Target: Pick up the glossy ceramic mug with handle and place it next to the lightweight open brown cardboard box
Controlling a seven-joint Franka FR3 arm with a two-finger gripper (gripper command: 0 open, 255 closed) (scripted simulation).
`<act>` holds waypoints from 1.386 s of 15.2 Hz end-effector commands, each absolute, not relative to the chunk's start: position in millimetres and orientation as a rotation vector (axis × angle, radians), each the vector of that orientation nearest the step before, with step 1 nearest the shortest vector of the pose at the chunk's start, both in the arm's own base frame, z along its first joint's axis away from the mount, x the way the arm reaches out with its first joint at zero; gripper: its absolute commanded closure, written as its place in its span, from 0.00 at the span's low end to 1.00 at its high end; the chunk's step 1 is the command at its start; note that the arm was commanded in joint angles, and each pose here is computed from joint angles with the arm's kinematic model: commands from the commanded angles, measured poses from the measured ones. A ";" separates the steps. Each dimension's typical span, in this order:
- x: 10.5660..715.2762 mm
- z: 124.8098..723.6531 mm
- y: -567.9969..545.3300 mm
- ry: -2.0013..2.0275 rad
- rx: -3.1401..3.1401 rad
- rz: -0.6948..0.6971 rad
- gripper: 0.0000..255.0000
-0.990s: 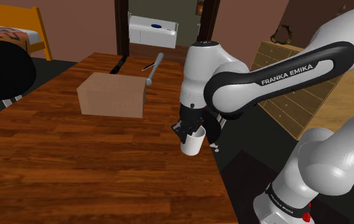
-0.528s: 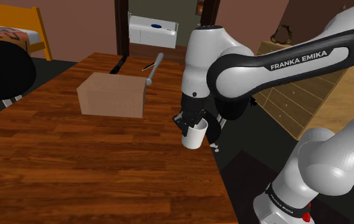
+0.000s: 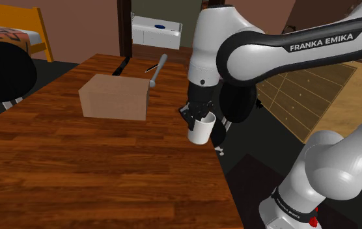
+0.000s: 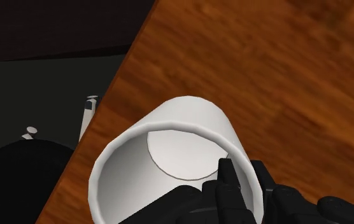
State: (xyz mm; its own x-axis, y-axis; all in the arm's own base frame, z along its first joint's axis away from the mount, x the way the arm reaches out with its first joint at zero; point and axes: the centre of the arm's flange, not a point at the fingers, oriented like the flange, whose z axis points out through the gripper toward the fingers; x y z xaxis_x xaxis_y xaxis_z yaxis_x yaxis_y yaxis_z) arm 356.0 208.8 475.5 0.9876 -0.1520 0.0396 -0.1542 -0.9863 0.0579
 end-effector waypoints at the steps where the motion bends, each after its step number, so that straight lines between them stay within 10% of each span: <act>1: 356.0 487.5 208.4 -0.237 3.071 0.054 1.00; 21: 408.0 568.5 199.4 -0.237 3.071 0.054 1.00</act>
